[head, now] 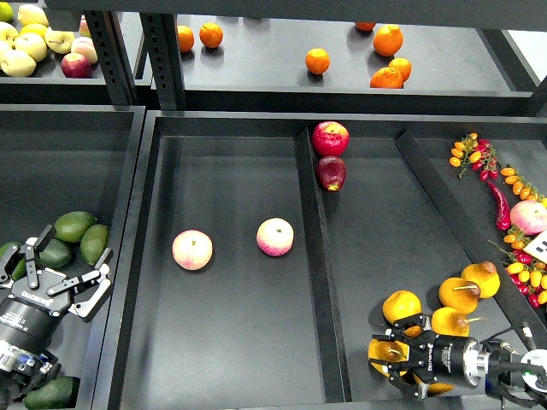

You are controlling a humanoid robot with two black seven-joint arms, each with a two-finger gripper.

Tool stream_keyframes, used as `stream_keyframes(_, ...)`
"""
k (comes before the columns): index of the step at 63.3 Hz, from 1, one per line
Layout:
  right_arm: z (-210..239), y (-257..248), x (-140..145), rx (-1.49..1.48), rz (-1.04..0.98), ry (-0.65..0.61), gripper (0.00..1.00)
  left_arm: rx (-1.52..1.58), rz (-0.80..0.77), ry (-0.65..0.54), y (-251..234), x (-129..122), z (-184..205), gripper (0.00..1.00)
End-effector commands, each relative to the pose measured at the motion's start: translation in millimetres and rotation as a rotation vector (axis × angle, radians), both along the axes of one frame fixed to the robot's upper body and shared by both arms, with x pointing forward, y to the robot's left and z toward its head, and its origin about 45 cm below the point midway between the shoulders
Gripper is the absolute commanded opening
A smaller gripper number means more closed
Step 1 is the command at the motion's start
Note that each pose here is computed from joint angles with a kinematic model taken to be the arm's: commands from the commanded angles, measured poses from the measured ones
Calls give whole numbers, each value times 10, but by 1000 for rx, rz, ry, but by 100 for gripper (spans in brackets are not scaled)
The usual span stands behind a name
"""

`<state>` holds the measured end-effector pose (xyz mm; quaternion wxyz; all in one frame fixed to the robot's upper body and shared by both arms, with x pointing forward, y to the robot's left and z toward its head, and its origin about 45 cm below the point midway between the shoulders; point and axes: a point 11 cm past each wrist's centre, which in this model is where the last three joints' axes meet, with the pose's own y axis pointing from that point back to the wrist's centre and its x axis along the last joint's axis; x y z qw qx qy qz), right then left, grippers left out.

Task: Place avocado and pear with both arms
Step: 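Lift the pear over the divider into the bin of yellow fruit, then open the right gripper to set the pear beside the yellow fruit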

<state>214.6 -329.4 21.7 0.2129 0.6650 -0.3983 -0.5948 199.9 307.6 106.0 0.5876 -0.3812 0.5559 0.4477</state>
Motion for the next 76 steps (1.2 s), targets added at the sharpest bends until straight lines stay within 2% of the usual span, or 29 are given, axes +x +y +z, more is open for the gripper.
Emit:
stream_keyframes(1, -14, -16, -17, -6, -2, 5, 31, 0, 1, 1, 5, -1, -3, 99)
stream_keyframes(26, -35, -20, -54, -11, 1, 14, 46, 0, 0, 3, 1, -3, -9, 99)
stream_keyframes(42, -36, -29, -43, -18, -5, 16, 66, -1, 1, 11, 2, -16, -32, 99)
stream_keyframes(51, -23, -16, -27, -14, -6, 12, 68, -3, -3, 12, -13, -17, -36, 99)
stream_keyframes(57, 6, 23, 14, -5, -3, 2, 75, -3, -2, 16, -9, -22, -49, 99)
stream_keyframes(64, 38, 46, 55, 4, -3, -10, 79, -3, -6, 21, -22, -27, -63, 99)
stream_keyframes(76, 160, 107, 190, 39, -20, -56, 82, -5, -14, 23, -47, -29, -69, 99)
